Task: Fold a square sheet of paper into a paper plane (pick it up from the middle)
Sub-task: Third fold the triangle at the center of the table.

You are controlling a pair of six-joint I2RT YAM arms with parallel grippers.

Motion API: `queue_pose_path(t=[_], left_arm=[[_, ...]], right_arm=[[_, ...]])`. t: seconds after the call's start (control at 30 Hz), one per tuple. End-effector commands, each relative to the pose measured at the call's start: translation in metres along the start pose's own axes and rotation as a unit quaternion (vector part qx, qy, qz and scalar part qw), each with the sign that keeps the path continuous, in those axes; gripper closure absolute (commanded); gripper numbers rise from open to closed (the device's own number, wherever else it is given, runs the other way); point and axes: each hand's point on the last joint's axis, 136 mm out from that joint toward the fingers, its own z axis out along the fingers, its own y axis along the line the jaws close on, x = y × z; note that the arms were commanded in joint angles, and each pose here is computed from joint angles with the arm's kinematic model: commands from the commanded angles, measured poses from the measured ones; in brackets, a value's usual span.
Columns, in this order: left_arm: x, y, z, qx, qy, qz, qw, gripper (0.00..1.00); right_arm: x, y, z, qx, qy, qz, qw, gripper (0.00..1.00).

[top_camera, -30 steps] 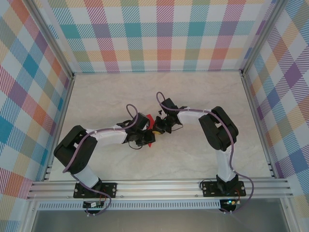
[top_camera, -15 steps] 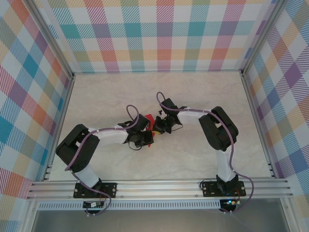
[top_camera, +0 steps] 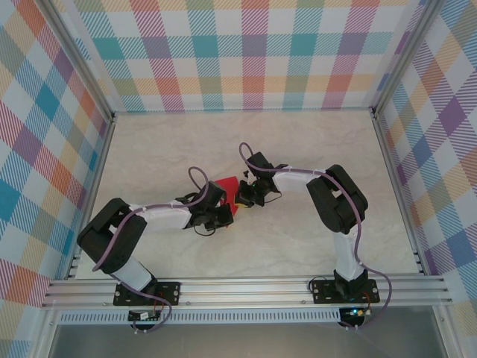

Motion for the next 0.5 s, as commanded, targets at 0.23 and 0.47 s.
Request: queue_pose_path(t=[0.23,0.47], left_arm=[[0.050,0.044,-0.009,-0.058,0.076,-0.029,0.995,0.94],[0.015,-0.009,-0.028,0.014,0.023,-0.021,0.999,0.93]], right_arm=[[-0.010,-0.019,0.004,0.045,-0.013,0.009,0.999,0.97],[-0.011,-0.014,0.002,0.040,-0.014,0.004,0.999,0.97]])
